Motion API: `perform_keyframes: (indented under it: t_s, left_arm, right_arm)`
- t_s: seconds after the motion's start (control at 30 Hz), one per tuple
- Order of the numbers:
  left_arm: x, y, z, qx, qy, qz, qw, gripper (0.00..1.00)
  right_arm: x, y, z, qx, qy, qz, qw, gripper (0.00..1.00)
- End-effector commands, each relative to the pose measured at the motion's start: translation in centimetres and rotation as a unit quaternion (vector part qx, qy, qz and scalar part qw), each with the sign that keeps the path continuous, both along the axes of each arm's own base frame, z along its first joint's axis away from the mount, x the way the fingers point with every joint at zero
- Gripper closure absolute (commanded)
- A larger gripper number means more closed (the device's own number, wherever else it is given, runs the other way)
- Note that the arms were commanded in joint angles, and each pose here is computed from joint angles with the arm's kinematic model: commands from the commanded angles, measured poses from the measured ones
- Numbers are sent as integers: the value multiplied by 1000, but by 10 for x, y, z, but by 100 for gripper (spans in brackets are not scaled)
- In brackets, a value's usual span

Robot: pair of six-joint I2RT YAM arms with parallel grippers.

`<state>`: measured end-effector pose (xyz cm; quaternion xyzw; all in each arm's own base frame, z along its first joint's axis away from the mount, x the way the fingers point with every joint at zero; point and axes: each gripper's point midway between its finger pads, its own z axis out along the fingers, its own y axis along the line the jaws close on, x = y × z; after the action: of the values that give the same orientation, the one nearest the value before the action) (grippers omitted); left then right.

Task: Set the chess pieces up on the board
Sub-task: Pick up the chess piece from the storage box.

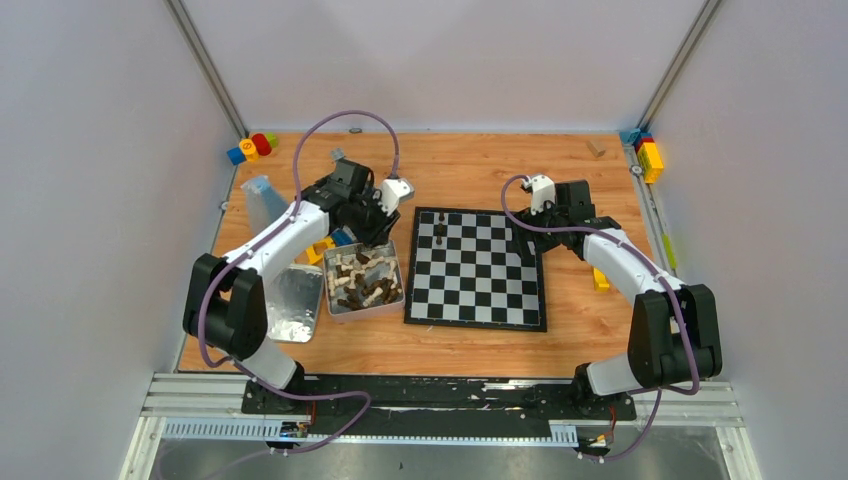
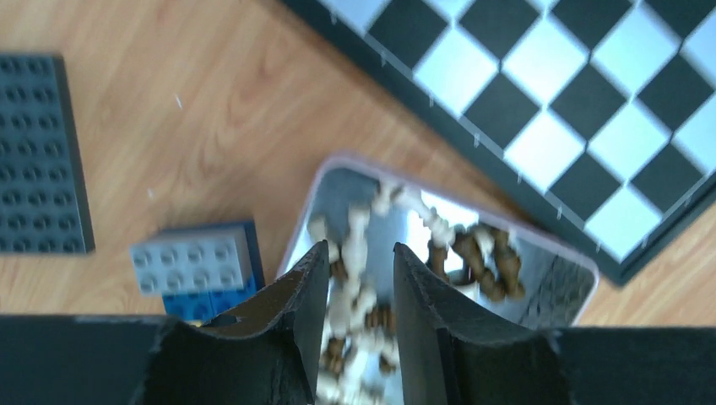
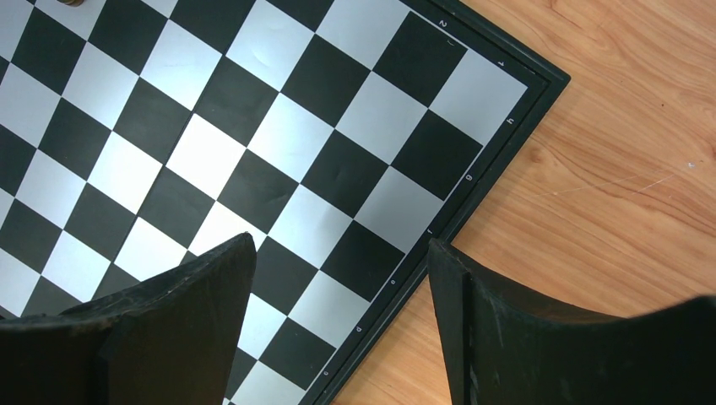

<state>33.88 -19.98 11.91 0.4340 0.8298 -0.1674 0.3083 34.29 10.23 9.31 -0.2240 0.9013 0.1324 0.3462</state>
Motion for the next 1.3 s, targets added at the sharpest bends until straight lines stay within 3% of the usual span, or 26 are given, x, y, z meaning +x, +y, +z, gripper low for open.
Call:
perform_keyframes:
  t_s: [0.0,0.17,0.63,1.27]
  left_arm:
    - [-48,49,-9,118,45,-41,991,58]
    - [-73,64,-26,146,77,-66,984,58]
    - [-72,26,-52,83,151,-88,981,54]
    - [-58,26,-74,119,137,-71,981,61]
  right_arm:
    - [7,1,14,2,-30,8,1000,25]
    - [7,2,13,3,-28,10,1000,25]
    - [6,0,12,0,-28,9,1000,25]
    - [7,1,9,-1,-23,11,1000,25]
